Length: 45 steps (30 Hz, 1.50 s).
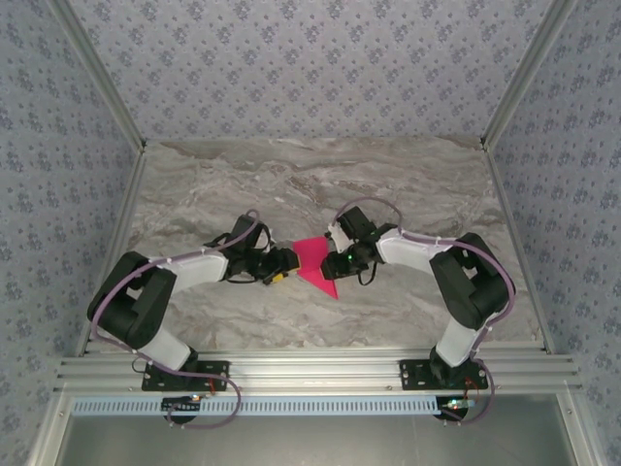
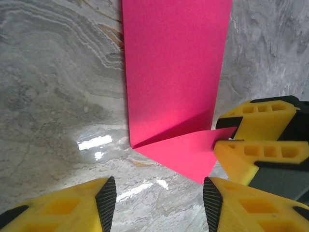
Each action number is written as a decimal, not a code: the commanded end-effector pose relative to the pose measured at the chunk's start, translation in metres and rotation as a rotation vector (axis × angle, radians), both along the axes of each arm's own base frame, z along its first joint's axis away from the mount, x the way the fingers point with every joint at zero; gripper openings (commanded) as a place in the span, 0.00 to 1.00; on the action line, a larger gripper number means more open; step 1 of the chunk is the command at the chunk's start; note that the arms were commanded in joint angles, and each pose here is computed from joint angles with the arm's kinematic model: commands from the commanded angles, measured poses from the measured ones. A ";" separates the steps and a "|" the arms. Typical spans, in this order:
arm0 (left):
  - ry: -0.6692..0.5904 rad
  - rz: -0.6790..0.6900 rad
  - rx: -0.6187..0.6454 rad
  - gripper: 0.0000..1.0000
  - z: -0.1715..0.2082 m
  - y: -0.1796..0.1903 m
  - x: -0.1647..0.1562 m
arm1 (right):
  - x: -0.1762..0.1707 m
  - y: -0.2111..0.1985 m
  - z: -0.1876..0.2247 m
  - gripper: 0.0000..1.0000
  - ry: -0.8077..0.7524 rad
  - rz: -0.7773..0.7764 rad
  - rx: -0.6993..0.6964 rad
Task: Fold a paper plane with a square sheet of paper (fold left side to right side)
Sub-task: Fourth fold the wing at the center of the table.
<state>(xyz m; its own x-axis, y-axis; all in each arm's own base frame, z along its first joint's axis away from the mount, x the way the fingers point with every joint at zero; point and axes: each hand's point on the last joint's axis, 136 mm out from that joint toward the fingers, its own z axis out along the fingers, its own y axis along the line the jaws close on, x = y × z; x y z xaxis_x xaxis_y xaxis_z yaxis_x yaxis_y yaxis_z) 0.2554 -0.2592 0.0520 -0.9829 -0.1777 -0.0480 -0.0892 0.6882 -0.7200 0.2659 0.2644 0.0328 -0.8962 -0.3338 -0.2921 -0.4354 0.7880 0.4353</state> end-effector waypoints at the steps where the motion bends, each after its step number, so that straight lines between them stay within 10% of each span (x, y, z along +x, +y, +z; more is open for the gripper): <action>1: -0.022 0.002 -0.009 0.53 0.008 -0.008 0.009 | 0.006 0.006 0.006 0.30 -0.006 0.016 0.036; 10: -0.009 -0.004 -0.002 0.54 0.004 -0.013 0.007 | 0.009 -0.003 0.007 0.09 0.008 -0.010 0.039; 29: -0.012 -0.035 -0.046 0.43 0.007 -0.045 0.018 | 0.010 -0.006 0.007 0.11 0.013 -0.023 0.044; 38: -0.038 -0.029 -0.093 0.35 0.027 -0.056 0.027 | 0.020 -0.029 0.043 0.46 -0.151 -0.103 0.017; 45: -0.017 -0.012 -0.101 0.35 0.029 -0.058 0.028 | -0.004 -0.031 0.060 0.53 -0.309 -0.046 -0.010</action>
